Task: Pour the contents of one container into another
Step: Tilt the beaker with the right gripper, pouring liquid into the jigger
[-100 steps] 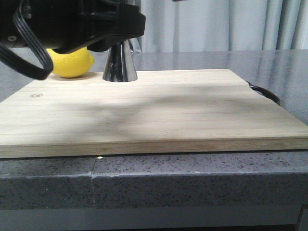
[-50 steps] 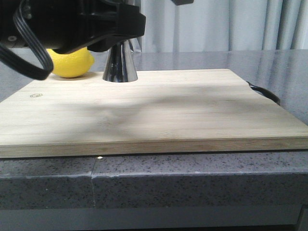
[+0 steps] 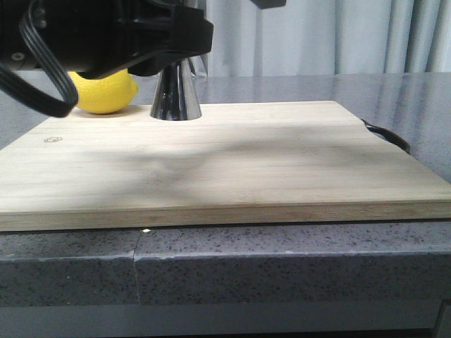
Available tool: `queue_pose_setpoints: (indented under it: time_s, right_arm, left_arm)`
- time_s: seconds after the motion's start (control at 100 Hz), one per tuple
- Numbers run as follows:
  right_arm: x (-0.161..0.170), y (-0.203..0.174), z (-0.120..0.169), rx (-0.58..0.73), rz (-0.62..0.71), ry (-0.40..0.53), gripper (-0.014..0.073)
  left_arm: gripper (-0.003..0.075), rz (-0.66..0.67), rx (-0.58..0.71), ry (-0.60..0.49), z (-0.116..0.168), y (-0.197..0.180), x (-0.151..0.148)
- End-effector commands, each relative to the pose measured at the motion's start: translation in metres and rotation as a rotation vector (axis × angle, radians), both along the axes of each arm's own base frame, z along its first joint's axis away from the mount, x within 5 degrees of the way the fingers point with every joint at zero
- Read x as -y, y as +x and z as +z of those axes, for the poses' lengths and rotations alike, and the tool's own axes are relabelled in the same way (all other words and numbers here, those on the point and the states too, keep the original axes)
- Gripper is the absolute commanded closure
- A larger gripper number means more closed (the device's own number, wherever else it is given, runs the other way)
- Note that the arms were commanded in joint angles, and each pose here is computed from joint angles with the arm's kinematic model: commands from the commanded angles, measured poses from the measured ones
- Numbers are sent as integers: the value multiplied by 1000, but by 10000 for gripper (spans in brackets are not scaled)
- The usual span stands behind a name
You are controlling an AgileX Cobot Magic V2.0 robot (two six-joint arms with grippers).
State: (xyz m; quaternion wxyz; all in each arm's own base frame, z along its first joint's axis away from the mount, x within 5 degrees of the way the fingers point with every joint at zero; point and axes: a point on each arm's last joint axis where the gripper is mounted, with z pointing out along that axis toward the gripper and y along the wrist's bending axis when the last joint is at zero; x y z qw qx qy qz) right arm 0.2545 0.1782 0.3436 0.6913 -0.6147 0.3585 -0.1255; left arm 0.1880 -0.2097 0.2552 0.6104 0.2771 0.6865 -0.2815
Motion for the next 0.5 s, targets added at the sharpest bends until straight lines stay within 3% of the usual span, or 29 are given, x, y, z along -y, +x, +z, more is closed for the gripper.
queue_pose_setpoints:
  time_s: [0.0,0.49]
  right_arm:
    - [3,-9,29,109,39,74,356]
    - [3,-9,29,128,33,54,356]
  left_arm:
    - [554,-8,93,-107,24,-1,2]
    - [554,-7,91,-105,22,0,3]
